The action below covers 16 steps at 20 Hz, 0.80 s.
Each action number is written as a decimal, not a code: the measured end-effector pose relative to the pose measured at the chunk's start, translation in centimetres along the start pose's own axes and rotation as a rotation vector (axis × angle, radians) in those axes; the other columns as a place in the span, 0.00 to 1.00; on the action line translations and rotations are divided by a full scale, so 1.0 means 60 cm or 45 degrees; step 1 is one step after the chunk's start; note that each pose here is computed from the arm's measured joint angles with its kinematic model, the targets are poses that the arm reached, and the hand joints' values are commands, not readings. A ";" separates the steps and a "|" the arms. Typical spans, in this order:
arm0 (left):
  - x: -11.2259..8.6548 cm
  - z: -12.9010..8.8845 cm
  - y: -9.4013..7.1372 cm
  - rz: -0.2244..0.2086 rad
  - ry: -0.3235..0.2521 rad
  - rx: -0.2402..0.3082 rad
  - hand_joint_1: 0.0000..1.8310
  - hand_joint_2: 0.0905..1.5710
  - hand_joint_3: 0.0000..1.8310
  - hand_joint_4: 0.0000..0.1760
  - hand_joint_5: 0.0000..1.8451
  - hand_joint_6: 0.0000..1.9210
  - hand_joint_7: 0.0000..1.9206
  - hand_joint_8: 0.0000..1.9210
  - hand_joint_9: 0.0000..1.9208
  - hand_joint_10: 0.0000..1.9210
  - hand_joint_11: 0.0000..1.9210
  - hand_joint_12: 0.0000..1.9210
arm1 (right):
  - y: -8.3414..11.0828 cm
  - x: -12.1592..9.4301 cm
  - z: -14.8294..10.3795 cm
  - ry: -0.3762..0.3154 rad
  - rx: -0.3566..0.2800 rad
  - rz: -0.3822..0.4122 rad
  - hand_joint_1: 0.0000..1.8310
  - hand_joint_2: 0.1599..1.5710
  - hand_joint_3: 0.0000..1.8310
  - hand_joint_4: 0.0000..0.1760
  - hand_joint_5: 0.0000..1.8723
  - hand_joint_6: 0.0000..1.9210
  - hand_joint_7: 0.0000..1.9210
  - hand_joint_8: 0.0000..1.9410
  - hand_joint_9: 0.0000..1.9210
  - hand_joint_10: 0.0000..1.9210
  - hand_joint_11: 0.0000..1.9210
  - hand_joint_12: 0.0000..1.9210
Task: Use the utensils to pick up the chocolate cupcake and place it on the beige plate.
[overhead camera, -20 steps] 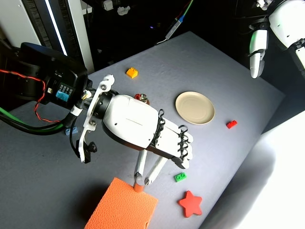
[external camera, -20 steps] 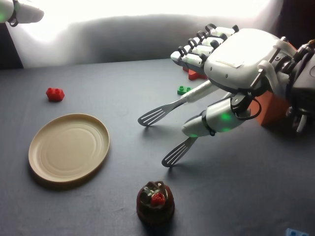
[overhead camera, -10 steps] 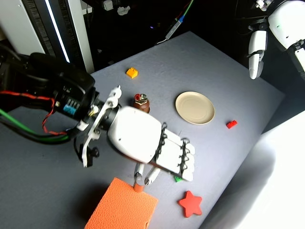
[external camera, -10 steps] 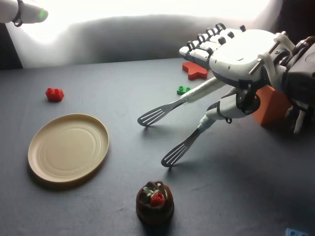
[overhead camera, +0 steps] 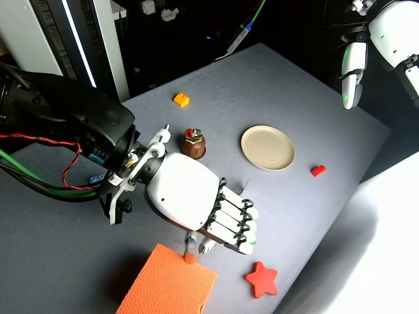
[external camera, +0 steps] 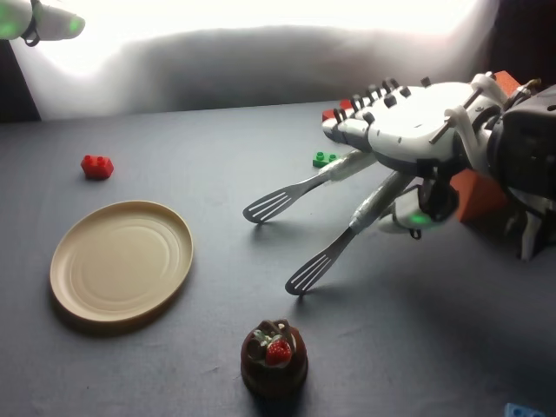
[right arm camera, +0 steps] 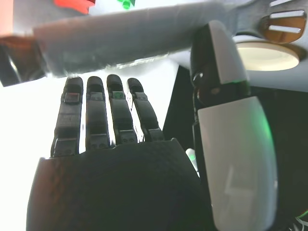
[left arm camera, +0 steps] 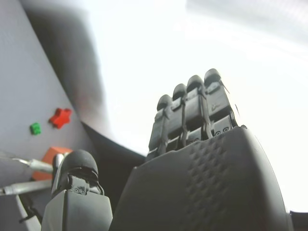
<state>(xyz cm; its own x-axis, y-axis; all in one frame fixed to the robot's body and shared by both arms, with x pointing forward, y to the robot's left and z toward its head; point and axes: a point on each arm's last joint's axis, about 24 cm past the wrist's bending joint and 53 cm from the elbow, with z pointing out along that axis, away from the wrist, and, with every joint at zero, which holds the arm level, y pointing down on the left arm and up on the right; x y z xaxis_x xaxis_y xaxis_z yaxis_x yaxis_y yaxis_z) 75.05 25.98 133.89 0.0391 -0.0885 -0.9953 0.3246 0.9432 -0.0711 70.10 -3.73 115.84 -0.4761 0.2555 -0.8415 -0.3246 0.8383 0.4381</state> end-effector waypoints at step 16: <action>0.006 0.000 0.002 -0.002 0.010 -0.005 0.00 0.70 0.00 0.00 0.06 0.00 0.05 0.00 0.04 0.01 0.03 0.02 | 0.012 -0.005 -0.003 0.061 -0.005 0.027 0.51 0.66 0.00 0.00 0.00 0.00 0.00 0.00 0.00 0.00 0.01 0.01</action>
<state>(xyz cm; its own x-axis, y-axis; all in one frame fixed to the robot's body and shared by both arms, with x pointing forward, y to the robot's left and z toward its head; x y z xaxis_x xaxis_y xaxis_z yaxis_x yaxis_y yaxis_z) 75.09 26.05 133.54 0.0311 -0.0878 -0.9957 0.3208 0.9443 -0.0732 69.89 -3.30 116.46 -0.5213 0.2499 -0.8159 -0.3171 0.8310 0.4571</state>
